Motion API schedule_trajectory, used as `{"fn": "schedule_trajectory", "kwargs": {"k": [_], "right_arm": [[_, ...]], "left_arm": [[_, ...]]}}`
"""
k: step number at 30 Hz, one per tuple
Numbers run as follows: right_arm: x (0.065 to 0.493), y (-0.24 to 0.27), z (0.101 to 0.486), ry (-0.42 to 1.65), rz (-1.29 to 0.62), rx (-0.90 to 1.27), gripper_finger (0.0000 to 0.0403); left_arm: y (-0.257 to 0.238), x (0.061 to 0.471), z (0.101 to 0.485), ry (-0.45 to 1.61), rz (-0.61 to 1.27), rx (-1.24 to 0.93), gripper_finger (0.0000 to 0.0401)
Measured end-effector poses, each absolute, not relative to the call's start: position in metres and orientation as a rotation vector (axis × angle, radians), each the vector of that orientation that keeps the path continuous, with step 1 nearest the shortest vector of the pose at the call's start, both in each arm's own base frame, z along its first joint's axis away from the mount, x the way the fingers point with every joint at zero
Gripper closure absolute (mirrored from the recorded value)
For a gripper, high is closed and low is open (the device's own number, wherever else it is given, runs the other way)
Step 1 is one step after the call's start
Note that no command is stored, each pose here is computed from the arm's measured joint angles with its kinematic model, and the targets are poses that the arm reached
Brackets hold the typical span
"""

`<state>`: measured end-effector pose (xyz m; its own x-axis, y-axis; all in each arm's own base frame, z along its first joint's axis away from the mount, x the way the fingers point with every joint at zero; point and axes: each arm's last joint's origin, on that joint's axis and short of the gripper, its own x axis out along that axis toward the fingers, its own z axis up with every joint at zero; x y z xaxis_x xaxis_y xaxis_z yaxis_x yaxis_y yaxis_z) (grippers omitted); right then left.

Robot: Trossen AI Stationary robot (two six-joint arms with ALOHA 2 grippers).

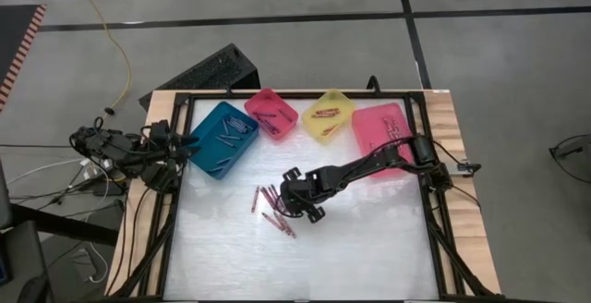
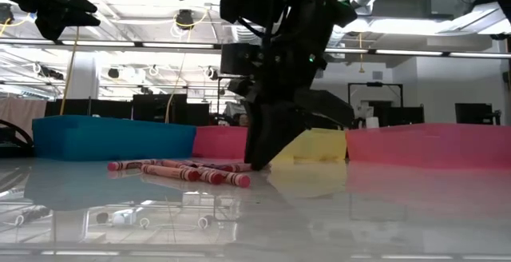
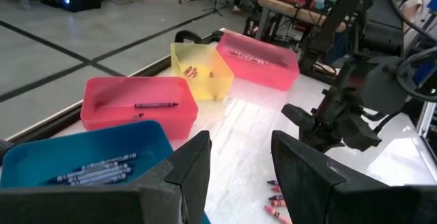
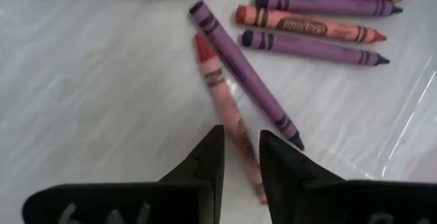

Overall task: Sort crayons
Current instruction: Put the red crayon into the yellow bin

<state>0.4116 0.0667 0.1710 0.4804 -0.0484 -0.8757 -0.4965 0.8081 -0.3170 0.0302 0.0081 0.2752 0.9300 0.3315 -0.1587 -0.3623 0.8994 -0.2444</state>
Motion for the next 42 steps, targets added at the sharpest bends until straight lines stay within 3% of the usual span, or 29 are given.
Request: {"fn": "schedule_trajectory", "kwargs": {"k": [22, 35, 42], "right_arm": [[0.408, 0.057, 0.169, 1.103, 0.303, -0.453, 0.0312], [0.403, 0.054, 0.168, 1.174, 0.245, -0.313, 0.0393], [0.401, 0.065, 0.170, 1.170, 0.249, -0.270, 0.0398]], "left_arm": [[0.008, 0.030, 0.275, 0.113, 0.363, -0.273, 0.0256], [0.008, 0.030, 0.275, 0.113, 0.363, -0.274, 0.0256], [0.008, 0.030, 0.275, 0.113, 0.363, -0.275, 0.0256]]}}
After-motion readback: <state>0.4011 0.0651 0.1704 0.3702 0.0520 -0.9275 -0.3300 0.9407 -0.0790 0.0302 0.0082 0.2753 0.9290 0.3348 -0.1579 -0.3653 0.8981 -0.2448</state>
